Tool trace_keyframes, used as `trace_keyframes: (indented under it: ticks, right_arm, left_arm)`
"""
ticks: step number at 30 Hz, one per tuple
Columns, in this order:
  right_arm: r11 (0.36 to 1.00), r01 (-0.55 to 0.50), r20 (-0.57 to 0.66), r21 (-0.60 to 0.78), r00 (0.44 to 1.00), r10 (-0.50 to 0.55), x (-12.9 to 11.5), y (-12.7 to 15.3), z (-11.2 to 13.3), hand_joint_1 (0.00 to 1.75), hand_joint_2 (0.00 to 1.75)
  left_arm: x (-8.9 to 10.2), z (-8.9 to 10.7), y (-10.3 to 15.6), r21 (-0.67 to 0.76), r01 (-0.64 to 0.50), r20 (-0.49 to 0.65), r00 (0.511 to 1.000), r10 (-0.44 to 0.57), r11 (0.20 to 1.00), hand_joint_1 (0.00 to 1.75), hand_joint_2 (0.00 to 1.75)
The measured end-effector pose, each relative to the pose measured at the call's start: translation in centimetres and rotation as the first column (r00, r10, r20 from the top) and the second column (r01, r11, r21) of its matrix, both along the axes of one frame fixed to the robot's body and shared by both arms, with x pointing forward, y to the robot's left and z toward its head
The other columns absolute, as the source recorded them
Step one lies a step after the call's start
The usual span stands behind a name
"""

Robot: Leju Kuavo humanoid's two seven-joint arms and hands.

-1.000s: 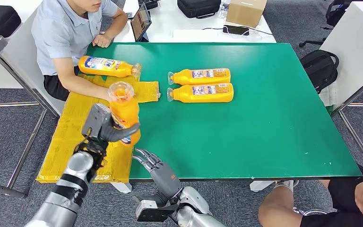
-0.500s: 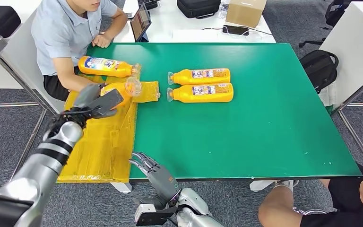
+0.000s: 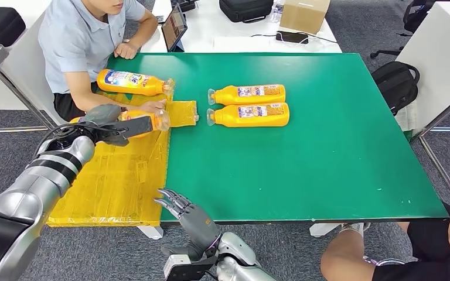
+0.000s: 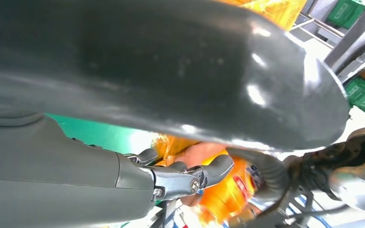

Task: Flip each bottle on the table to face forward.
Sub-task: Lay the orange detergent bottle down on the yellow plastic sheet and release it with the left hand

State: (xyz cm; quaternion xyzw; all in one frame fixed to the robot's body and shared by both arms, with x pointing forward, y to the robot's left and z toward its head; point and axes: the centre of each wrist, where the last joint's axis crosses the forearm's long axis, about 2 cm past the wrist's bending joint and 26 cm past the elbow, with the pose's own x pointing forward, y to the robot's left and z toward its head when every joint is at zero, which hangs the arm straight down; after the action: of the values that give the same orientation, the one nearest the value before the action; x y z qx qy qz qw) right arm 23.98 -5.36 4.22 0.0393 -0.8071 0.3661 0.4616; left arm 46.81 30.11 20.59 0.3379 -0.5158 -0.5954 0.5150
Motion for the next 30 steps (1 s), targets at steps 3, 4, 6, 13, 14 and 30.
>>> trace_keyframes:
  ticks: [3,4,6,13,14,30]
  right_arm:
    - [1.0,-0.004,-0.004,0.004,1.0,0.004,0.0,0.2,0.1,0.0,0.0]
    - [1.0,-0.005,-0.005,0.006,1.0,0.005,-0.1,0.2,0.1,0.0,0.0]
    - [1.0,-0.006,-0.008,0.008,1.0,0.006,-0.1,0.2,0.1,0.0,0.0]
    - [1.0,-0.016,-0.013,0.012,1.0,0.016,-0.3,0.4,0.1,0.0,0.0]
    - [1.0,-0.017,-0.014,0.013,1.0,0.017,-0.3,0.5,0.1,0.0,0.0]
    - [0.999,-0.04,-0.019,0.018,0.999,0.04,-0.4,0.8,0.2,0.0,0.0]
  left_arm:
    - [-0.2,-0.7,0.1,0.03,0.013,-0.051,0.999,-0.011,0.999,1.75,1.75]
    - [-0.3,-0.9,0.1,0.037,0.017,-0.068,0.998,-0.015,0.999,1.75,1.75]
    - [-0.4,-1.4,0.2,0.042,0.024,-0.096,0.995,-0.02,0.999,1.75,1.75]
    - [-1.2,-3.1,0.1,-0.012,0.034,-0.201,0.979,-0.036,0.999,1.75,1.75]
    - [-1.3,-3.4,0.1,-0.012,0.035,-0.208,0.977,-0.037,0.999,1.75,1.75]
    - [-2.5,-5.7,-0.2,0.036,0.072,-0.295,0.954,-0.058,0.997,0.25,1.75]
